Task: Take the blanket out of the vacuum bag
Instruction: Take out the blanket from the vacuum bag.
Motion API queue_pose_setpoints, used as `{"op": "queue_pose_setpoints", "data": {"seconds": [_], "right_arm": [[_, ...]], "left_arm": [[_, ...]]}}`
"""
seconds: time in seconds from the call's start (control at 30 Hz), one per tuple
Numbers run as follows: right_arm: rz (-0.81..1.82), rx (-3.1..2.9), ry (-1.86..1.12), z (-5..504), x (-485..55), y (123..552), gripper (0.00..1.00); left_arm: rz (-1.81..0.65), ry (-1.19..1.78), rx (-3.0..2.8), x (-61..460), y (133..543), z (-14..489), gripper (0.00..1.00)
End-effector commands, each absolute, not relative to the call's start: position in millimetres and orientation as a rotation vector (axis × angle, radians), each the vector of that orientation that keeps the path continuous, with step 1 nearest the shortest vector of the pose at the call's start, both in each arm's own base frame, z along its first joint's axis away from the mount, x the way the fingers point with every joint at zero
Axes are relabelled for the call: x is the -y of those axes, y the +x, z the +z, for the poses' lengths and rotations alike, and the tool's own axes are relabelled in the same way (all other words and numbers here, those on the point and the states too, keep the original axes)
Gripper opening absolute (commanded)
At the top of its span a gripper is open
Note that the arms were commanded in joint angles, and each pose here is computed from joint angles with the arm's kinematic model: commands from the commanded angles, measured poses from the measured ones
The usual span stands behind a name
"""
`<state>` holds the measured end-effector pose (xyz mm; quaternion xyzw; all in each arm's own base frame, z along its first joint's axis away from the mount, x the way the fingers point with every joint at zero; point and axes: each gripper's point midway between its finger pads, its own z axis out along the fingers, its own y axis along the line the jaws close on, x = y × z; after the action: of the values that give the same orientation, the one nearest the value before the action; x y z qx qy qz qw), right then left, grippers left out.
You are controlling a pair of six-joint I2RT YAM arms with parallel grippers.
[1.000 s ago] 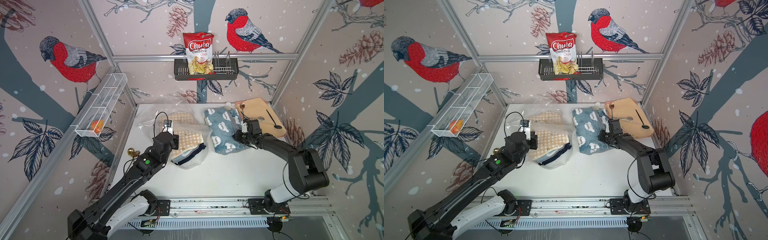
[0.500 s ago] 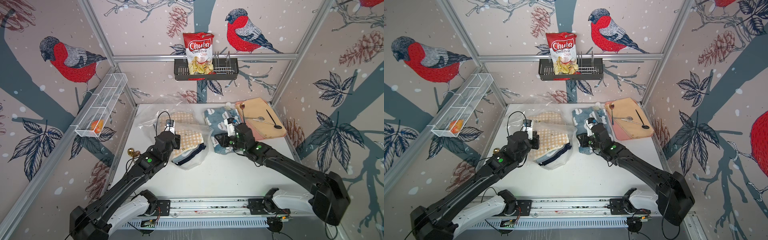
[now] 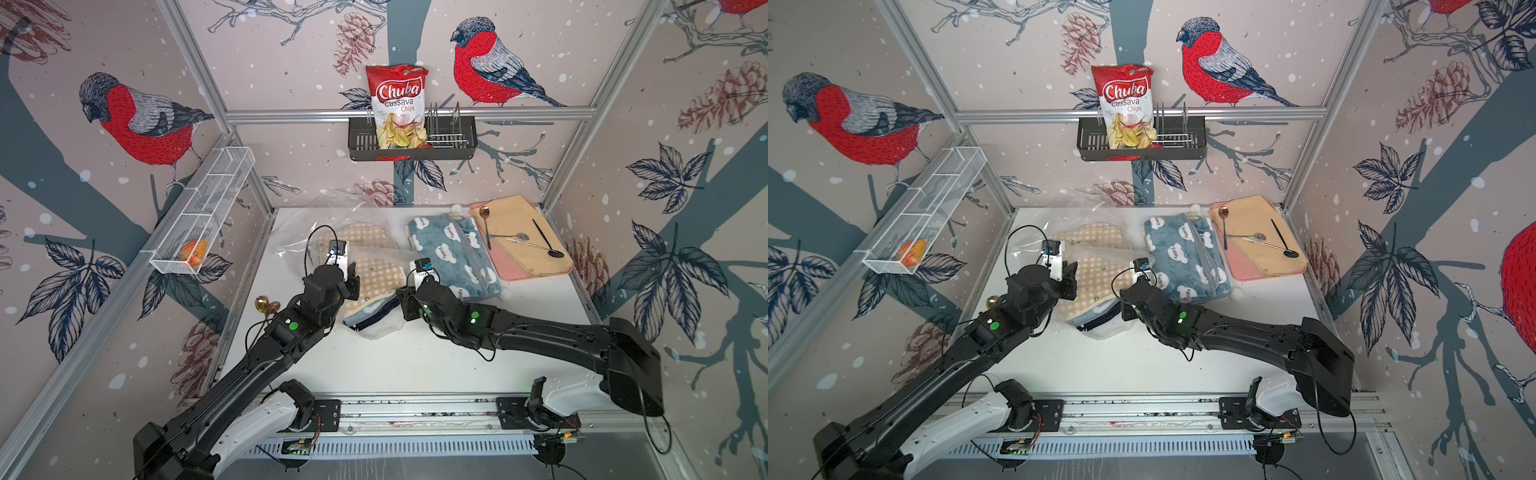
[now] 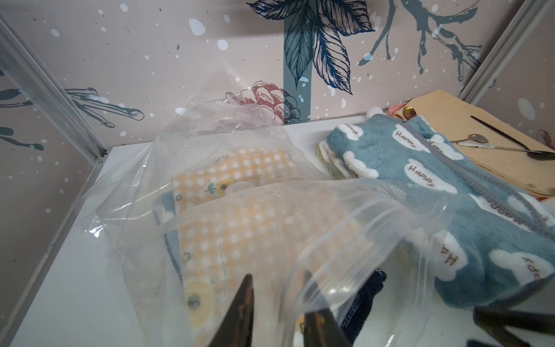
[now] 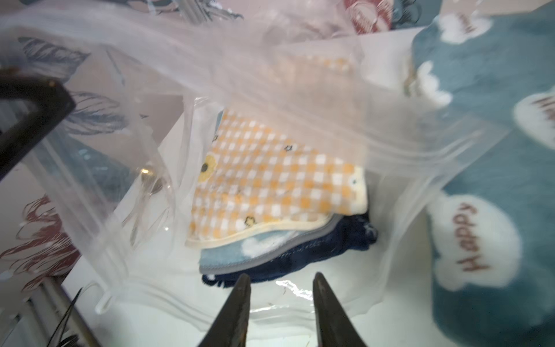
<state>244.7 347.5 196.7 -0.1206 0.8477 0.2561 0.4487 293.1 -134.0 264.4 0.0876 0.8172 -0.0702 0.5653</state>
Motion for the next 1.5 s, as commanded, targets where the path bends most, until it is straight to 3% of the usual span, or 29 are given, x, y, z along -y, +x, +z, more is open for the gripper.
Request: {"op": "queue_pose_setpoints", "data": {"seconds": [0.0, 0.13, 0.2, 0.27, 0.37, 0.5, 0.77, 0.97, 1.27, 1.47], "right_arm": [[0.58, -2.061, -0.173, 205.7, -315.2, 270.2, 0.18], [0.738, -2.129, -0.155, 195.5, -289.5, 290.5, 0.0], [0.732, -2.114, -0.154, 197.9, -280.0, 292.1, 0.0], [0.704, -2.062, -0.157, 207.8, -272.9, 288.6, 0.07], [0.708, -2.056, -0.191, 208.0, -272.7, 282.7, 0.26], [0.714, -2.097, -0.265, 196.4, -285.2, 269.3, 0.34], [0.736, -2.176, -0.41, 159.6, -321.1, 246.1, 0.36], [0.78, -2.218, -0.507, 132.2, -351.2, 234.4, 0.44], [0.736, -2.326, -0.543, 89.8, -379.1, 252.5, 0.45], [0.696, -2.384, -0.491, 68.5, -384.1, 277.2, 0.45]], "left_arm": [[-0.247, 0.24, -1.87, 146.9, 293.1, 276.9, 0.35], [-0.244, 0.257, -1.876, 149.3, 294.0, 273.0, 0.38], [-0.238, 0.261, -1.881, 149.5, 294.9, 271.3, 0.39], [-0.229, 0.258, -1.887, 148.8, 295.8, 269.4, 0.39], [-0.221, 0.253, -1.895, 148.1, 297.0, 267.9, 0.39], [-0.221, 0.249, -1.904, 149.7, 299.3, 267.8, 0.35], [-0.211, 0.233, -1.982, 157.6, 311.5, 265.4, 0.2], [-0.216, 0.176, -1.994, 157.0, 318.2, 271.6, 0.11], [-0.151, 0.152, -2.004, 150.6, 331.7, 259.8, 0.0], [-0.185, 0.127, -1.999, 143.7, 331.8, 254.1, 0.0]]}}
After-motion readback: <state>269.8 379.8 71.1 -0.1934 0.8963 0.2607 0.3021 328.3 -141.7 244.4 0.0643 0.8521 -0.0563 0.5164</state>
